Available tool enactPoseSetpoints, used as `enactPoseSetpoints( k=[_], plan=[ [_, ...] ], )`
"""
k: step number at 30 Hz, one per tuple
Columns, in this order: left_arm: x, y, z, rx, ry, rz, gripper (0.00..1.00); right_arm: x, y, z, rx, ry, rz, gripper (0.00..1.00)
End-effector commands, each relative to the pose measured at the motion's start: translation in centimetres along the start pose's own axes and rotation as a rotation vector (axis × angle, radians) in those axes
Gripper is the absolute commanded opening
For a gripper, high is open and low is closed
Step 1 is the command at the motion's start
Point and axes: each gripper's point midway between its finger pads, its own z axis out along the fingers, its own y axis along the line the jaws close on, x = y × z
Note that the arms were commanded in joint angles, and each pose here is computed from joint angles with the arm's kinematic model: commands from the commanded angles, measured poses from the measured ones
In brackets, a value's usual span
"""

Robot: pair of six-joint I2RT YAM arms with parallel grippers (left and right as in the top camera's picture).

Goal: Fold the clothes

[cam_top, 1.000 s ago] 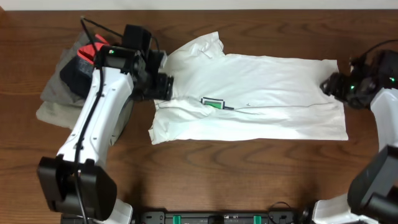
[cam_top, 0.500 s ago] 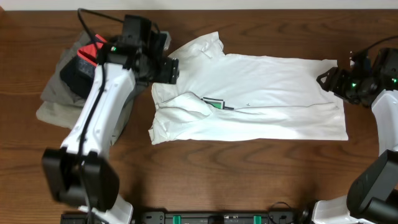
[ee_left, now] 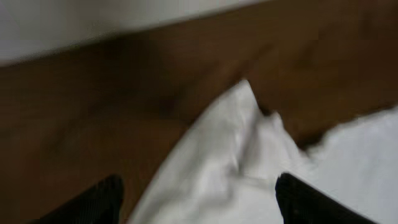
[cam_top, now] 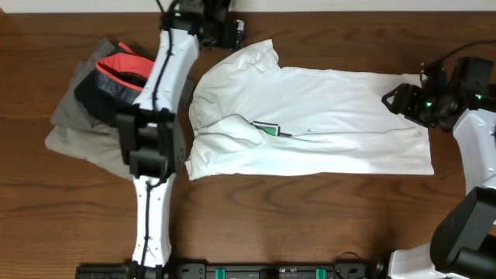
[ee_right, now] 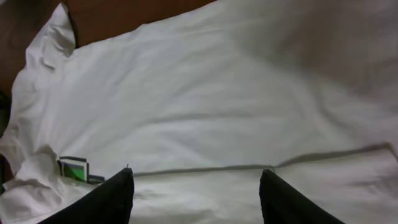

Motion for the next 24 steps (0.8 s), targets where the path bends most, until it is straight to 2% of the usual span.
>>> enactPoseSetpoints(
  k=[1,8,14,18,20,23,24],
  plan=[
    [0.1,-0.3,2.9,0.019,-0.029,0.038,0.80,0.2,1.1,0.0,-0.022,0.006,-0.014,0.62],
    [2.2,0.2,7.5,0.027,-0.025,0.046,0.74,0.6,0.4,0.1,0.021,0.020,-0.009,0.62],
    [5.1,0.8,10.1,0.030,0.033,0.028,0.65,1.0,0.1,0.1,0.041,0.032,-0.003,0.61],
    [6.8,0.7,10.7,0.035,0.085,0.017,0.54,1.1,0.0,0.1,0.041,0.037,0.000,0.59],
    [7.4,0.5,10.7,0.037,0.108,0.011,0.44,1.1,0.0,0.1,0.042,0.036,0.000,0.59],
    [7.7,0.4,10.4,0.038,0.127,0.005,0.22,1.0,0.0,0.1,0.042,0.036,-0.001,0.57],
    [7.7,0.3,10.1,0.041,0.134,0.003,0.19,1.0,0.0,0.1,0.046,0.035,-0.001,0.57]
  ],
)
